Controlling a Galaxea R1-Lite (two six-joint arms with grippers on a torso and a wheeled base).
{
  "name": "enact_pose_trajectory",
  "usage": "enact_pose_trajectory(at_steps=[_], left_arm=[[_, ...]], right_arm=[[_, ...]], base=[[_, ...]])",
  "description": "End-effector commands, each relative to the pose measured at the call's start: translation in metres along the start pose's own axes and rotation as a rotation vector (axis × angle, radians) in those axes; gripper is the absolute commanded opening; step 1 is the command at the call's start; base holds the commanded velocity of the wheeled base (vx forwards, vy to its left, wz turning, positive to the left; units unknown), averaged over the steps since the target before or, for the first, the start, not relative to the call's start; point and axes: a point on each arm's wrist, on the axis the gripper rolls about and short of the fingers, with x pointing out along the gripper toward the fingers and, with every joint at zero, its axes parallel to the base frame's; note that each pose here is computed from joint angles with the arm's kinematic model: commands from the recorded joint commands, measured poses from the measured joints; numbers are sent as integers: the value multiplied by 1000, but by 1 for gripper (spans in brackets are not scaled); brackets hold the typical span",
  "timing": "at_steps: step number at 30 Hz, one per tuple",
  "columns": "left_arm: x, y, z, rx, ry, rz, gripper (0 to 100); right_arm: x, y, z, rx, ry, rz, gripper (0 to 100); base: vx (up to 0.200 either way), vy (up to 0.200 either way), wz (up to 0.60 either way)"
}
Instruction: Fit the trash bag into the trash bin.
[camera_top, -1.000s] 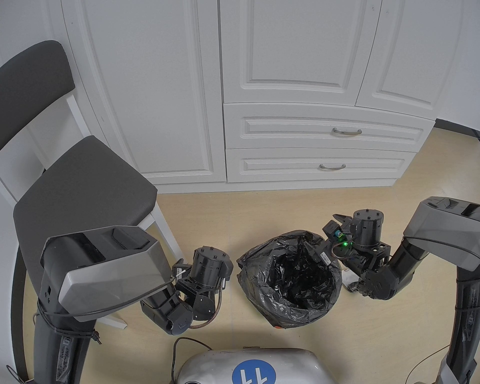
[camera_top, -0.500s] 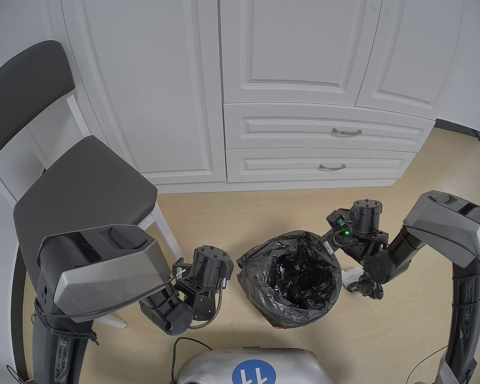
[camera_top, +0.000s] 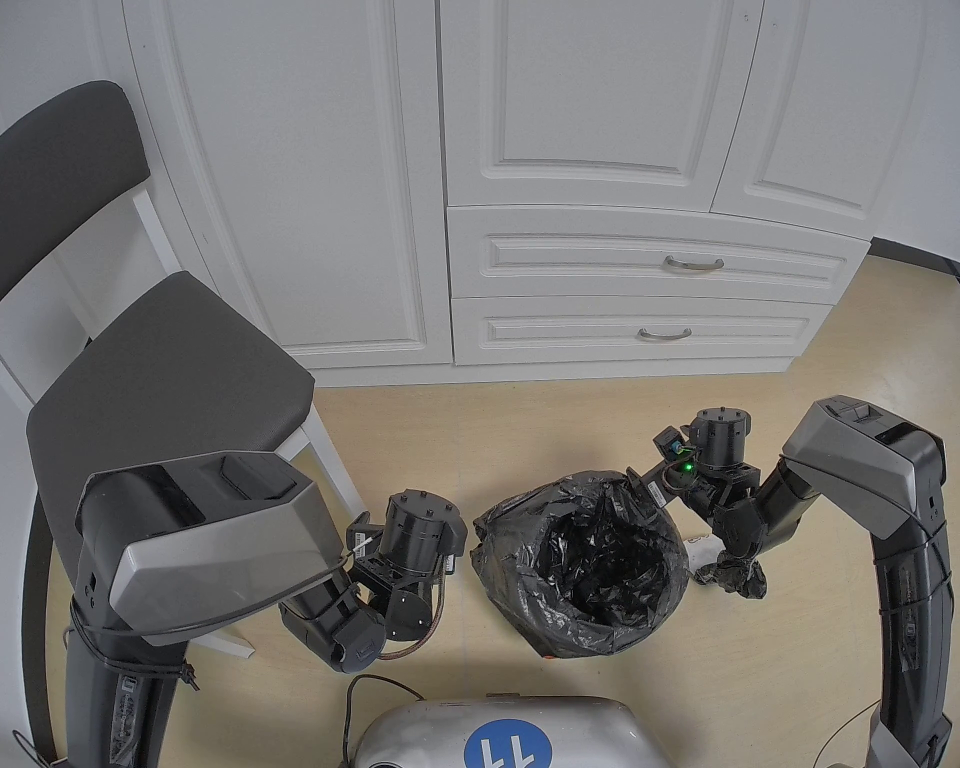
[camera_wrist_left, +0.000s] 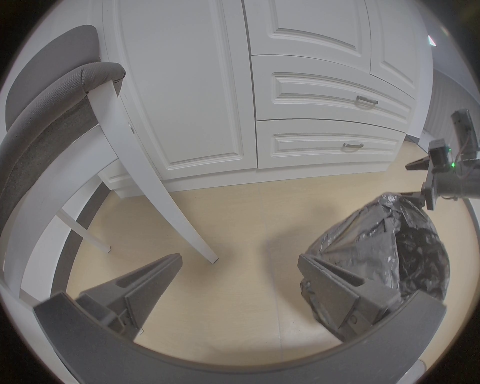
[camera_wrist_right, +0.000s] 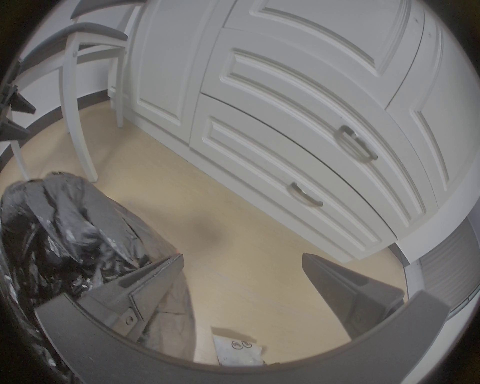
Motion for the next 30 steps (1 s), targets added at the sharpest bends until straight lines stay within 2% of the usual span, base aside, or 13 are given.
enact_pose_trajectory(at_steps=[1, 4, 6, 7, 8, 11, 12, 16, 19, 22, 23, 28, 30], left_arm=[[1, 1, -1, 1, 3, 2, 100], [1, 1, -1, 1, 4, 4, 100], [1, 2, 0, -5, -2, 6, 100], [1, 2, 0, -5, -2, 6, 100], [2, 4, 2, -12, -11, 8, 100], [4, 7, 4, -22, -17, 16, 100], [4, 8, 4, -21, -16, 18, 100], [3, 8, 2, -19, -13, 17, 100], [3, 7, 2, -20, -16, 14, 100], [2, 7, 2, -21, -17, 14, 100], [2, 8, 3, -23, -20, 15, 100], [3, 8, 4, -25, -21, 16, 100], [3, 8, 2, -22, -15, 15, 100]], right_arm=[[6, 6, -8, 7, 22, 13, 100], [3, 2, 4, 55, -22, -3, 100], [-9, -1, 21, 85, -87, -22, 100], [-9, -1, 21, 85, -87, -22, 100], [-23, 2, 32, 85, -130, -19, 100], [-62, 17, 50, 66, -189, 28, 100], [-83, 29, 53, 49, -198, 80, 100], [-112, 52, 46, -15, -160, 189, 100], [-111, 64, 30, -90, -126, 265, 100], [-108, 72, 22, -106, -106, 305, 100], [-110, 79, 19, -113, -104, 342, 0], [-116, 88, 15, -132, -81, 411, 0], [-117, 91, 9, -145, -39, 471, 0]], base=[[0, 0, 0], [0, 0, 0], [0, 0, 0], [0, 0, 0], [0, 0, 0], [0, 0, 0], [0, 0, 0], [0, 0, 0], [0, 0, 0], [0, 0, 0], [0, 0, 0], [0, 0, 0], [0, 0, 0]])
